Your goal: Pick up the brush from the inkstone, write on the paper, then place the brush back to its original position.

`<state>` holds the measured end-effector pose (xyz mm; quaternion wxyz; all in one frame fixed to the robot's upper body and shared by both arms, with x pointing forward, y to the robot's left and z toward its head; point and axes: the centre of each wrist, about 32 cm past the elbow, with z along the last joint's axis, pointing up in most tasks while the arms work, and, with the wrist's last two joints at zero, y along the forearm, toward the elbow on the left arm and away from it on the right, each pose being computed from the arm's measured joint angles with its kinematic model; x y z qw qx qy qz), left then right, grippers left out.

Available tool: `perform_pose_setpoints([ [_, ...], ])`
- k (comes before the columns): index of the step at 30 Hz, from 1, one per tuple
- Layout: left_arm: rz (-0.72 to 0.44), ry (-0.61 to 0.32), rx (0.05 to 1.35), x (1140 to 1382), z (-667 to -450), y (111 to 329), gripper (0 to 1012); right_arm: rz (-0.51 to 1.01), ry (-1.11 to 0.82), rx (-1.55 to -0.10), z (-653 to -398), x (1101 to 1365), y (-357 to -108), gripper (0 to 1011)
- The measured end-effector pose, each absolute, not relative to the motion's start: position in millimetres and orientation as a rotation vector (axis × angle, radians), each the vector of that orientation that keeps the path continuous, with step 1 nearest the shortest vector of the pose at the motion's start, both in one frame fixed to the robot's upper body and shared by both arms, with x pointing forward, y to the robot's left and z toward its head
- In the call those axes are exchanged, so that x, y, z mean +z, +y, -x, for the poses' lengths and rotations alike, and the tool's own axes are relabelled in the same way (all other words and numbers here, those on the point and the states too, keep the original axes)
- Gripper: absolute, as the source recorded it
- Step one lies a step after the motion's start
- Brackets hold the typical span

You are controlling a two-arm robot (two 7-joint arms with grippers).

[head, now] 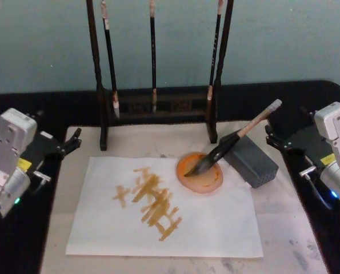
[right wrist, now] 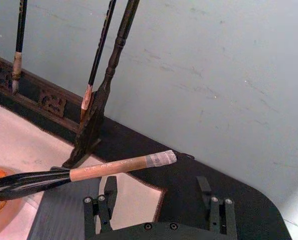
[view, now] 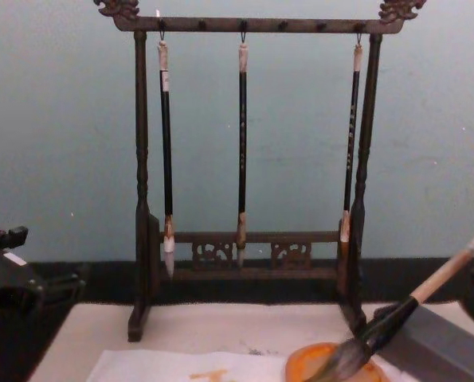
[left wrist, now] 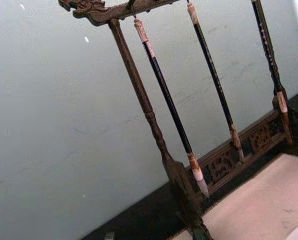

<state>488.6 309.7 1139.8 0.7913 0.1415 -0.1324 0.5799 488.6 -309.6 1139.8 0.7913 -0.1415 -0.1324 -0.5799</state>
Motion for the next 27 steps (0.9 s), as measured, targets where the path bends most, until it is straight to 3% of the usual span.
perform_pose_setpoints([
  [27,-0.305,-0.285,1.248,1139.8,-488.6,309.7,1010,0.305,-0.285,-1.248,-488.6,1139.8,-309.7,1000],
])
